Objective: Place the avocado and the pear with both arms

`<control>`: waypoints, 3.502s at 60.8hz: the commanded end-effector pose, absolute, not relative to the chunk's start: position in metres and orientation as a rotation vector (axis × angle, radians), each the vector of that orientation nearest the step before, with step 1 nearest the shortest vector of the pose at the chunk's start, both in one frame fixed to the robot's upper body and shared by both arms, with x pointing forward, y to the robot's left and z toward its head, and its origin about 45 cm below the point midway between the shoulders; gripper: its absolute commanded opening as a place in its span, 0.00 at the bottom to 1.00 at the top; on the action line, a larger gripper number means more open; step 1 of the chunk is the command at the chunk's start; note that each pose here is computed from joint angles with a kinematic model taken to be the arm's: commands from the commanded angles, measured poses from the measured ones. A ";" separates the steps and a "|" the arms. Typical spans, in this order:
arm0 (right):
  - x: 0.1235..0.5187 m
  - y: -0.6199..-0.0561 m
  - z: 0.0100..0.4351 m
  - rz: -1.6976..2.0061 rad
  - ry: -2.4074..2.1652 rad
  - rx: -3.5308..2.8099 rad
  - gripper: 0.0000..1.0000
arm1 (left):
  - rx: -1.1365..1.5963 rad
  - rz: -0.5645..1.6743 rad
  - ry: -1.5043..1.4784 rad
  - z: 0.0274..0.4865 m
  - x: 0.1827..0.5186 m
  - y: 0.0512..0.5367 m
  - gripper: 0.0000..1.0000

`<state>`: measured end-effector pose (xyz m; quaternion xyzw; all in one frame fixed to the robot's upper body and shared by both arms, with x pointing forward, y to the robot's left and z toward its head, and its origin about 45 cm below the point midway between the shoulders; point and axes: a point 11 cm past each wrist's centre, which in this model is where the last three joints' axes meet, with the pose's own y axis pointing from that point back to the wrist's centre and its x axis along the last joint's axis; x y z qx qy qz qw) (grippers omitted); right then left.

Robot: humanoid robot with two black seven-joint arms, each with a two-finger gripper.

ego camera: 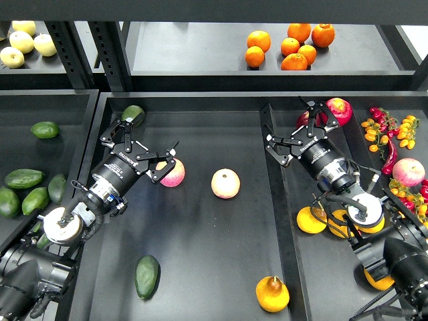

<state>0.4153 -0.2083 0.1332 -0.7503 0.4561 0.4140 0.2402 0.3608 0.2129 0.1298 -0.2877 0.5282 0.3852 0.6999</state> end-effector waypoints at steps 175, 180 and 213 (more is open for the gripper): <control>0.413 -0.212 0.130 1.139 1.259 -2.032 0.99 | 1.099 0.457 0.485 0.070 0.289 0.281 0.98; 0.413 -0.212 0.130 1.139 1.258 -2.032 0.99 | 1.122 0.453 0.486 0.064 0.284 0.285 0.98; 0.413 -0.211 0.130 1.138 1.255 -2.035 0.99 | 1.176 0.403 0.455 0.040 0.273 0.270 0.99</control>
